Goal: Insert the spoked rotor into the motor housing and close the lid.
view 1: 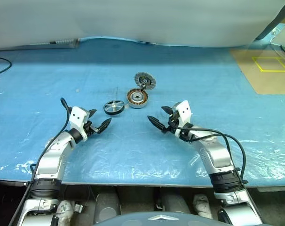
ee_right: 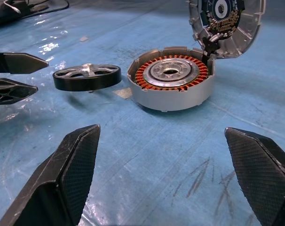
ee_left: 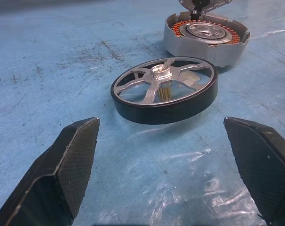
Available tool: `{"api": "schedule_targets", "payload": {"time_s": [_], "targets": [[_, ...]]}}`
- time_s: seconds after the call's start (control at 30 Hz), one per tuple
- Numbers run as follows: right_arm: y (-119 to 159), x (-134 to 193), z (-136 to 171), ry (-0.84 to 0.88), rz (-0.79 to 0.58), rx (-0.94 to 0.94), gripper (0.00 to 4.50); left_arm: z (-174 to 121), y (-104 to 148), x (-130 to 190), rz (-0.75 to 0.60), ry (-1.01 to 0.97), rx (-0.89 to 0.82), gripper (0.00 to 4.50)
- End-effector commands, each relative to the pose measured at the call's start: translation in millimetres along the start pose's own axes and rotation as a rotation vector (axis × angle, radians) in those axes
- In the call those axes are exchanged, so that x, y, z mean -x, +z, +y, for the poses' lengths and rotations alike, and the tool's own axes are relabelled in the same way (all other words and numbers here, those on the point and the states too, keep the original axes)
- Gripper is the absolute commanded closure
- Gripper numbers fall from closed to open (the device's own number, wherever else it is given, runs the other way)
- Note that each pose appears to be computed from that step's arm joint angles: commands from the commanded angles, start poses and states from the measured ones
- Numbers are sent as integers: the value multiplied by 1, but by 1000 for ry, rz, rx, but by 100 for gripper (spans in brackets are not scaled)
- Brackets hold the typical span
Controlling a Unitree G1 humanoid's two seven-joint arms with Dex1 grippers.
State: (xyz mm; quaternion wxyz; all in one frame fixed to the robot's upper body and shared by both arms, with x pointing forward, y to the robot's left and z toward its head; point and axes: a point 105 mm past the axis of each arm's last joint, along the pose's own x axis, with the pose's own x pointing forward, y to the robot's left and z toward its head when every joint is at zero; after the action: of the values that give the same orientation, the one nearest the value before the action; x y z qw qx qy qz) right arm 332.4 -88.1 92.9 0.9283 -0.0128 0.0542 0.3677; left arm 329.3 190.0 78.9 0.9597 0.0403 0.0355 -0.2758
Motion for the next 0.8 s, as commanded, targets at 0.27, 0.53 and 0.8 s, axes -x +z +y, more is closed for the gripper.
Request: {"api": "schedule_targets", "payload": {"time_s": [0.27,0.53,0.8], "targets": [[14,-4,3,23,-38,32,3,-4,15,2,-23,-3,-33,0],[16,-7,0,8,-39,51,3,-5,17,0,-22,-10,-29,0],[16,-5,-3,9,-31,64,3,-9,17,-3,-22,-23,-26,0]]}}
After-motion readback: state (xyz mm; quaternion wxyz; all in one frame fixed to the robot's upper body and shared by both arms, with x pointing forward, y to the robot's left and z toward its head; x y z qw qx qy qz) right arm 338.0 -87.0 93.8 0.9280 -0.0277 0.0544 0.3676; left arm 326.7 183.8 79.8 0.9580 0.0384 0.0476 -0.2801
